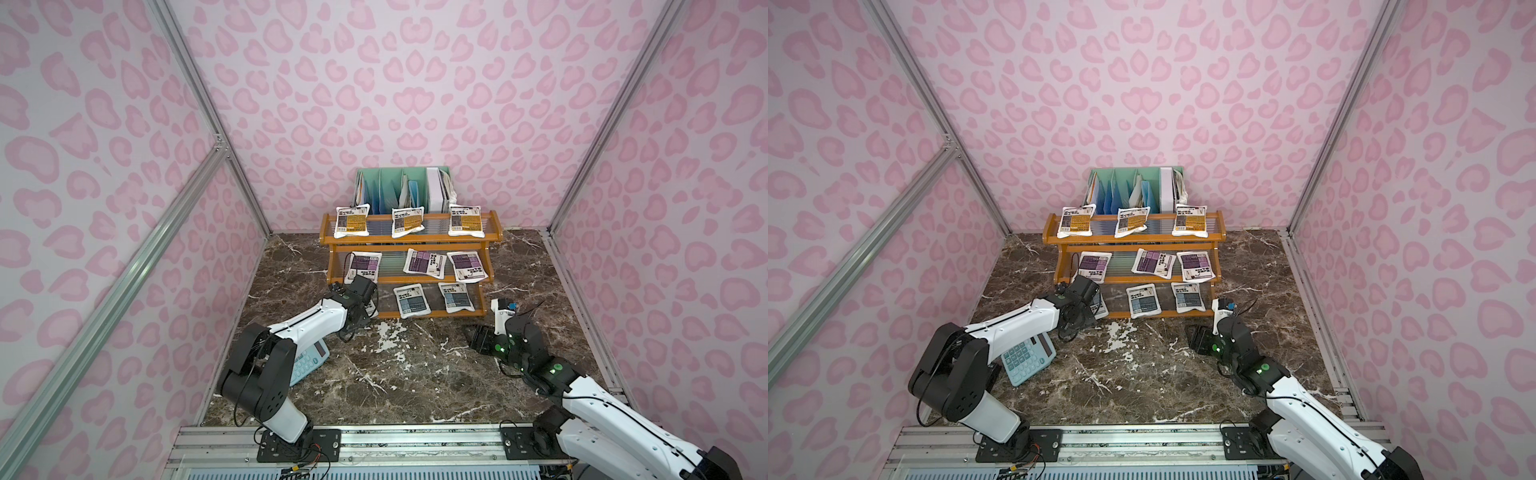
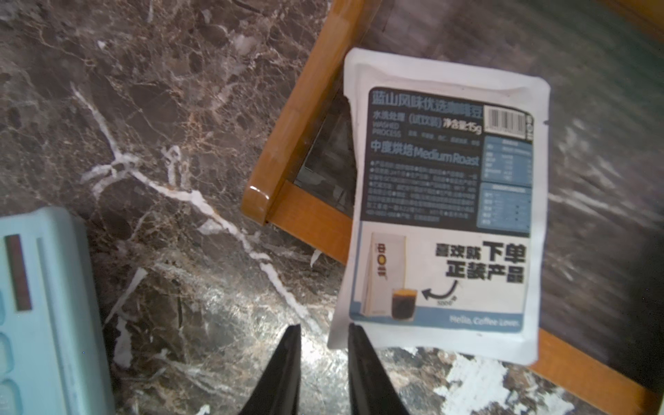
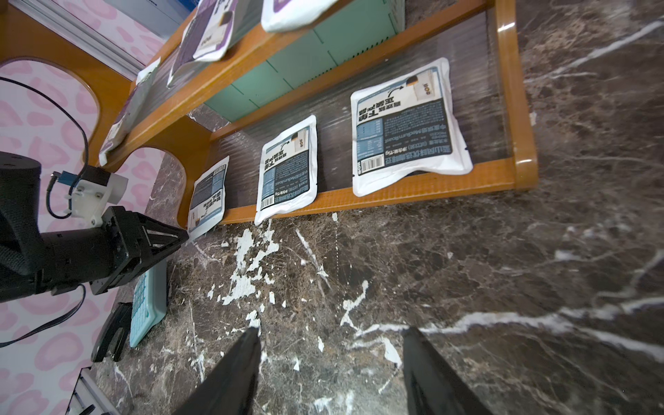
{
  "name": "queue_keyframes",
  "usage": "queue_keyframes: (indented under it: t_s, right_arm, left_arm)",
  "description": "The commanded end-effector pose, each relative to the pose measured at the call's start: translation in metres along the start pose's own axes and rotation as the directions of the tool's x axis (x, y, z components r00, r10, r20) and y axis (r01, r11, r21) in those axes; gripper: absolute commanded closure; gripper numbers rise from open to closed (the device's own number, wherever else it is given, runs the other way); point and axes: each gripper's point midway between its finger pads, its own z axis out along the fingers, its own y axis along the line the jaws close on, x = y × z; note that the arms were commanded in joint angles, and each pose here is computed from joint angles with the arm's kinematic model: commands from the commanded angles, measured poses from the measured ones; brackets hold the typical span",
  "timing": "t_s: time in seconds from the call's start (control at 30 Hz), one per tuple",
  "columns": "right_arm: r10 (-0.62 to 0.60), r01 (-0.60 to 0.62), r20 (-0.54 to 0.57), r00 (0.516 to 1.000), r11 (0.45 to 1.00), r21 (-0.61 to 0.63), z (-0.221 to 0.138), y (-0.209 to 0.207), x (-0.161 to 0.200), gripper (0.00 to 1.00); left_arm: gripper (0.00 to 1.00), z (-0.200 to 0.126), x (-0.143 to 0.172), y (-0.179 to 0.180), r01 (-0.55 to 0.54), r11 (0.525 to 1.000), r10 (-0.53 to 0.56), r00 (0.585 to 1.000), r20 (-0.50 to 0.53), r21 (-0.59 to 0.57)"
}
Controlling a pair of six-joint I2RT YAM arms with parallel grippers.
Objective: Place the bagged coffee beans on the shelf by color
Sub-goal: Adjust the bagged coffee beans on the shelf, then reset both arms
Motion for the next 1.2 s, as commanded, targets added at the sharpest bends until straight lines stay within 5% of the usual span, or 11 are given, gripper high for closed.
queue_keyframes:
  t_s: [0.0, 0.27, 0.5, 0.67, 0.83, 0.9, 0.93, 0.97, 1.07, 1.13, 1.17]
  right_arm:
    - [-0.007, 0.007, -0.014, 1.000, 1.000, 0.025, -0.002, -0.006, 0.004, 0.35]
    - [0.002, -0.001, -0.027, 1.000, 0.999, 0.054, -0.003, -0.011, 0.001, 0.35]
    - [0.085, -0.082, -0.022, 0.996, 0.988, 0.134, -0.005, -0.044, -0.010, 0.35]
    - [0.167, -0.165, 0.020, 0.986, 0.937, 0.308, -0.014, -0.106, -0.030, 0.35]
    - [0.203, -0.271, 0.188, 0.961, 0.833, 0.482, -0.042, -0.177, -0.070, 0.35]
    - [0.180, -0.306, 0.273, 0.945, 0.780, 0.546, -0.055, -0.200, -0.088, 0.34]
    - [0.156, -0.326, 0.325, 0.933, 0.751, 0.574, -0.062, -0.209, -0.100, 0.34]
    - [0.125, -0.341, 0.373, 0.920, 0.724, 0.600, -0.070, -0.216, -0.110, 0.33]
    - [0.034, -0.378, 0.490, 0.871, 0.683, 0.625, -0.085, -0.226, -0.134, 0.31]
    - [-0.052, -0.378, 0.566, 0.823, 0.693, 0.614, -0.089, -0.225, -0.146, 0.02]
    - [-0.100, -0.369, 0.594, 0.798, 0.699, 0.613, -0.091, -0.225, -0.149, 0.02]
  left_arm:
    - [0.72, -0.006, -0.013, -0.003, -0.028, 1.000, 0.028, 0.998, 0.049, 0.001]
    - [0.71, -0.037, -0.013, 0.021, 0.011, 1.000, -0.010, 0.994, 0.105, -0.004]
    - [0.70, -0.077, -0.015, 0.090, 0.091, 0.988, -0.062, 0.975, 0.212, -0.126]
    - [0.69, -0.105, -0.046, 0.143, 0.173, 0.955, -0.061, 0.911, 0.409, -0.241]
    - [0.62, -0.118, -0.089, 0.184, 0.347, 0.899, -0.162, 0.830, 0.533, -0.266]
    - [0.56, -0.116, -0.111, 0.192, 0.373, 0.890, -0.163, 0.798, 0.580, -0.263]
    - [0.43, -0.112, -0.123, 0.195, 0.370, 0.890, -0.150, 0.788, 0.597, -0.266]
    - [0.02, -0.107, -0.134, 0.197, 0.369, 0.891, -0.139, 0.778, 0.613, -0.265]
    - [0.01, -0.088, -0.159, 0.205, 0.327, 0.881, -0.043, 0.775, 0.630, -0.342]
    - [0.01, -0.072, -0.169, 0.199, 0.271, 0.903, -0.023, 0.806, 0.592, -0.333]
    - [0.01, -0.060, -0.170, 0.195, 0.249, 0.915, -0.028, 0.824, 0.566, -0.318]
